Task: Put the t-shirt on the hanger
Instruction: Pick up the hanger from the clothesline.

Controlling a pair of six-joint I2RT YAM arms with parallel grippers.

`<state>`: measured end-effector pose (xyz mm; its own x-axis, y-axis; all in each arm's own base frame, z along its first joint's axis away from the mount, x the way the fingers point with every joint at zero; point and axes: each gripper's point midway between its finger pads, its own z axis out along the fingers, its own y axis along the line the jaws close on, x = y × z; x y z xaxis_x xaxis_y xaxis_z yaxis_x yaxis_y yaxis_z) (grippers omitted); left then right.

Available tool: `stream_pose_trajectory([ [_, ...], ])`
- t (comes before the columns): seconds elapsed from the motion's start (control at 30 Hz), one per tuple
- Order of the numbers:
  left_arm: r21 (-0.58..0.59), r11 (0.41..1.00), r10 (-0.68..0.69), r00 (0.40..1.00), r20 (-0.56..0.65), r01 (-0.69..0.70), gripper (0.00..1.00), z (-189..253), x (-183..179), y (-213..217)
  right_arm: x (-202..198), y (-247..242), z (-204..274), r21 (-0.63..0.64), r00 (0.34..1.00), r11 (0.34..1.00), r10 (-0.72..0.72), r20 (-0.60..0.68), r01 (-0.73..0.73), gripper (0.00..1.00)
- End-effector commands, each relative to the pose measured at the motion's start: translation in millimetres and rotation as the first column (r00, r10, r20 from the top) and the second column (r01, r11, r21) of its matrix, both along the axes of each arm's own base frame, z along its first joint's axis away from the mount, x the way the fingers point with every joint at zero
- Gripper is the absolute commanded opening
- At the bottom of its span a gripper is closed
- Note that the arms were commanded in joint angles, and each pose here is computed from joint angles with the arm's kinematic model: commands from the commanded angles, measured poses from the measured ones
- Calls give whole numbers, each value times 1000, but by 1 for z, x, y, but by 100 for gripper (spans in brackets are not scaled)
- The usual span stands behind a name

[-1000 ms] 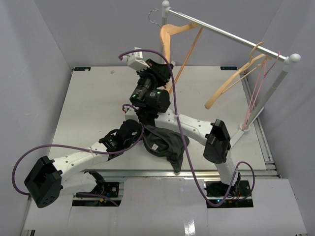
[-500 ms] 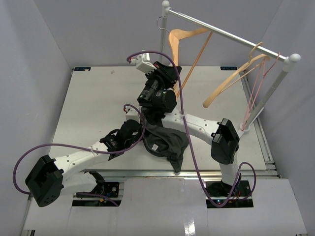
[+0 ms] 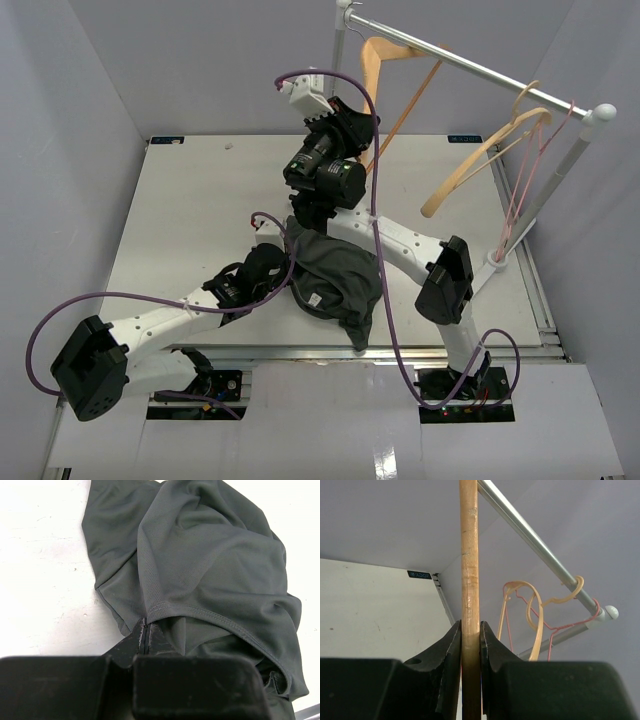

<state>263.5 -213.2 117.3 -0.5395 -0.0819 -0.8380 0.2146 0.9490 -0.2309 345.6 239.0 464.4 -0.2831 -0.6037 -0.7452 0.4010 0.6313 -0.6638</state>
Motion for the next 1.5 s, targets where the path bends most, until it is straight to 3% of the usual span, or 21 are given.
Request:
stream_pose_trajectory([
  [0.0,-29,1000,0,1000,30,1,0,15,3,-3,-45,-34,3,380,997,922,55,51,-70,8],
  [0.27,15,1000,9,1000,5,-9,0,2,7,-3,-94,-13,25,356,972,905,223,74,-235,8],
  [0.6,41,999,26,1000,-7,-26,0,-4,9,-1,-107,5,12,337,956,899,294,12,-281,8],
  [0.83,17,1000,20,1000,4,-20,0,1,7,-2,-142,-5,56,449,917,801,363,164,-397,8],
  [0.97,23,999,22,1000,1,-22,0,0,8,-1,-161,4,54,451,887,767,432,164,-457,8],
  [1.3,27,999,26,1000,-1,-26,0,-1,8,0,-177,15,31,393,850,772,525,50,-499,8],
  [1.47,26,999,21,1000,-3,-21,0,-1,8,-2,-192,15,52,361,825,748,549,134,-556,8],
])
